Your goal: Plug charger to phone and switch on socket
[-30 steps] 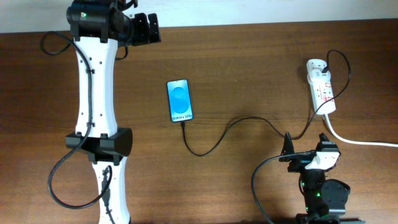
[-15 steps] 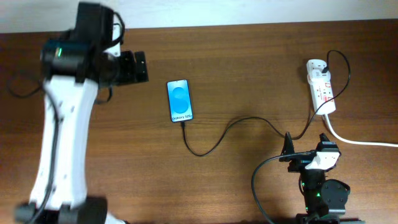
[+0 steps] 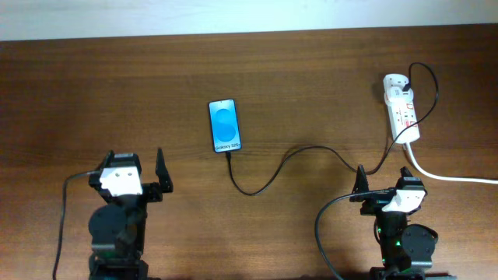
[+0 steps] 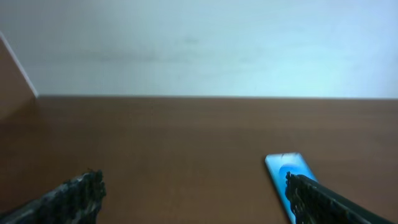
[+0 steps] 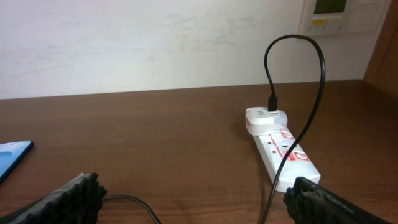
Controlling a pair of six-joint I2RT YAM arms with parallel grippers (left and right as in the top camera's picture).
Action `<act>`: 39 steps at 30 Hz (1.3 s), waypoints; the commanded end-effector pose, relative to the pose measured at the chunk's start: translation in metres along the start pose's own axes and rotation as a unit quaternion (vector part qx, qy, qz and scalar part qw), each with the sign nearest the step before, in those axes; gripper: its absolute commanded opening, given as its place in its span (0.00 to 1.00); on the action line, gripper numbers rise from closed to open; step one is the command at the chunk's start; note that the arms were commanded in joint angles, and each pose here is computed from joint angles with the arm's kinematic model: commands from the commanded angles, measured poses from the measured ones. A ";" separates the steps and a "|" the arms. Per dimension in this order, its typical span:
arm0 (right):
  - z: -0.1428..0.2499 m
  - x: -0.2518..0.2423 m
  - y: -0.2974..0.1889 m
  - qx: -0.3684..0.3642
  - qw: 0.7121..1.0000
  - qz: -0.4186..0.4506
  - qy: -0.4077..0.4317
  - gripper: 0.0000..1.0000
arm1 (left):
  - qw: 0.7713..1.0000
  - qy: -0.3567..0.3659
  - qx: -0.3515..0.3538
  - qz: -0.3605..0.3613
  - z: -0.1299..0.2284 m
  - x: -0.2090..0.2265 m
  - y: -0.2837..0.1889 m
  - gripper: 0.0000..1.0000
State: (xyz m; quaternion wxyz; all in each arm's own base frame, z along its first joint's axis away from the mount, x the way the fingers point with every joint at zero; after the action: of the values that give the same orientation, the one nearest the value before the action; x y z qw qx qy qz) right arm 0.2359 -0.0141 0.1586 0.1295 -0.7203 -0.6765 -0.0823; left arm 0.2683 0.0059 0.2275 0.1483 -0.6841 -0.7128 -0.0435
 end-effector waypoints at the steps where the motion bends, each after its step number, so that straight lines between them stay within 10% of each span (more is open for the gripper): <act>1: 0.002 0.000 0.000 0.002 1.000 -0.002 0.004 0.98 | 1.000 0.009 -0.007 0.001 0.029 -0.004 -0.007 0.99; 13: 0.002 0.000 0.000 0.002 1.000 -0.002 0.004 0.98 | 0.999 0.029 -0.004 -0.015 0.083 -0.013 -0.018 0.99; 39: 0.002 0.000 0.000 0.002 1.000 -0.002 0.004 0.98 | 0.999 0.027 -0.030 -0.018 0.073 -0.011 -0.022 0.99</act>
State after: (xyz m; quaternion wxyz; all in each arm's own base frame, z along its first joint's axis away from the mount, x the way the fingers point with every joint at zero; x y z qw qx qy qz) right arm 0.2358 -0.0141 0.1589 0.1291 -0.7203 -0.6765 -0.0827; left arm 0.2359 0.0119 0.1587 0.1404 -0.6772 -0.7180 -0.0788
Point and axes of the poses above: each gripper's point midway between its finger pads, its own y axis out along the fingers, its own x axis along the line the jaws close on, z = x × y, the point moved 1 cm from there along -y, back along the fingers, and after that the axes turned 14 degrees about y, right-handed, at the moved point
